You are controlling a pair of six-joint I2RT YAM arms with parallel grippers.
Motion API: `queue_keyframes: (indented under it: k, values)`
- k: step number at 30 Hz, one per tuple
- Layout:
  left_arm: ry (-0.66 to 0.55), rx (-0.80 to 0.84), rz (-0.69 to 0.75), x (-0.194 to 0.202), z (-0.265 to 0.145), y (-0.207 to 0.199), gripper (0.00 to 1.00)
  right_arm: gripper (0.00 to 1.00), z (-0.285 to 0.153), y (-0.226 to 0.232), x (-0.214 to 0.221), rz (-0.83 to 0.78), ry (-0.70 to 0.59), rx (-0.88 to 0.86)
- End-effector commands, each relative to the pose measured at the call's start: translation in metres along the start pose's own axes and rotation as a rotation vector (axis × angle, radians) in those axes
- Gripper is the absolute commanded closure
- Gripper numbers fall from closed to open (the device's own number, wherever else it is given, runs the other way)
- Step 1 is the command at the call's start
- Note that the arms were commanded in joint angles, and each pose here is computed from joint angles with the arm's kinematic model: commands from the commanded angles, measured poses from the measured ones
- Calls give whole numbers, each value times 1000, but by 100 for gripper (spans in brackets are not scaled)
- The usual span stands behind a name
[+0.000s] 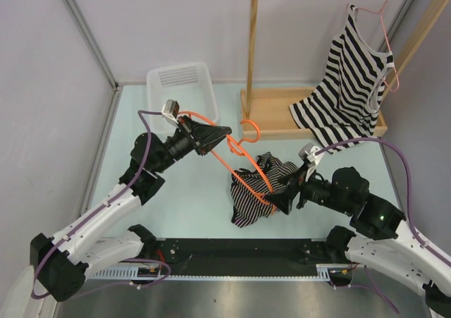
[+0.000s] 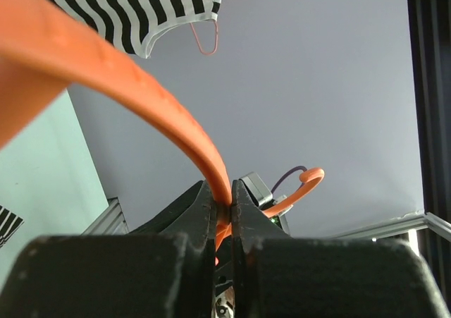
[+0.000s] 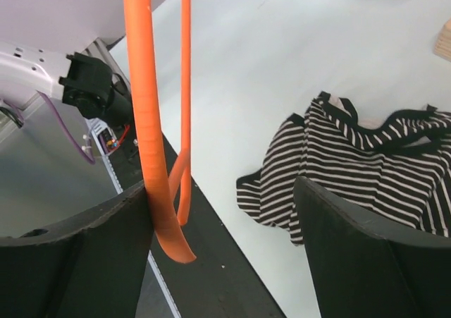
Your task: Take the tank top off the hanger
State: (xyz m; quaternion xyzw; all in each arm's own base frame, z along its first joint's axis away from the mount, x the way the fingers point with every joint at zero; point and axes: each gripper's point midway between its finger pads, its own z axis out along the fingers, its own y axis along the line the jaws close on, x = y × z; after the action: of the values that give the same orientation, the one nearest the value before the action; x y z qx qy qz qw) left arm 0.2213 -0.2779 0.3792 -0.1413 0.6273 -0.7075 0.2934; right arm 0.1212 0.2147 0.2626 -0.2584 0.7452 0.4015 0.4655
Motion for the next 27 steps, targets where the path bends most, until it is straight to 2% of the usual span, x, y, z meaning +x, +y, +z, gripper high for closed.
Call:
queue_keyframes:
  k: [1, 4, 7, 8, 10, 11, 12, 13, 14, 15, 16, 17, 18, 19, 21, 22, 24, 25, 27]
  values:
    - [33, 99, -6, 4, -5, -36, 100, 22, 14, 18, -24, 13, -86, -86]
    - [25, 96, -10, 2, -5, -33, 100, 34, 27, 29, -23, 31, -87, -154]
    - [21, 91, 3, 0, -5, -31, 100, 52, 35, 33, -19, 53, -80, -168]
    - [18, 89, 11, -1, -6, -30, 100, 68, 37, 34, -14, 62, -69, -169]
    - [-11, 69, 54, -8, -9, -26, 100, 84, 35, 29, -11, 78, -74, -135]
    - [-21, 53, 70, -10, -10, -23, 100, 100, 34, 24, -5, 90, -65, -113]
    - [-39, 18, 108, -14, -12, -16, 99, 100, 32, 22, -4, 110, -67, -97]
    - [-59, 5, 136, -20, -14, -15, 94, 100, 26, 17, -9, 122, -99, -72]
    - [-67, -12, 159, -22, -15, -12, 83, 100, 23, 15, -9, 132, -107, -58]
    - [-68, -51, 212, -24, -17, -2, 55, 100, 20, 11, -8, 157, -103, -32]
    - [-82, -60, 249, -28, -18, -4, 42, 100, 15, 4, -13, 169, -125, 18]
    - [-86, -76, 283, -29, -19, -1, 33, 100, 10, -5, -7, 183, -104, 69]
    - [-78, -133, 341, -29, -22, 12, 21, 100, 3, -7, -17, 192, -120, 103]
    - [-102, -147, 374, -34, -26, 10, 18, 100, -2, -23, -20, 211, -137, 200]
    - [-110, -232, 437, -37, -36, 27, 16, 100, -12, -44, -10, 215, -75, 340]
    - [-123, -255, 459, -39, -41, 30, 15, 100, -23, -56, -23, 227, -114, 433]
    - [-158, -301, 513, -45, -53, 35, 13, 100, -36, -75, -17, 208, -57, 567]
    - [-167, -310, 531, -47, -56, 35, 12, 100, -47, -84, -33, 207, -102, 645]
    - [-176, -311, 565, -47, -62, 33, 11, 100, -54, -98, -38, 157, -75, 740]
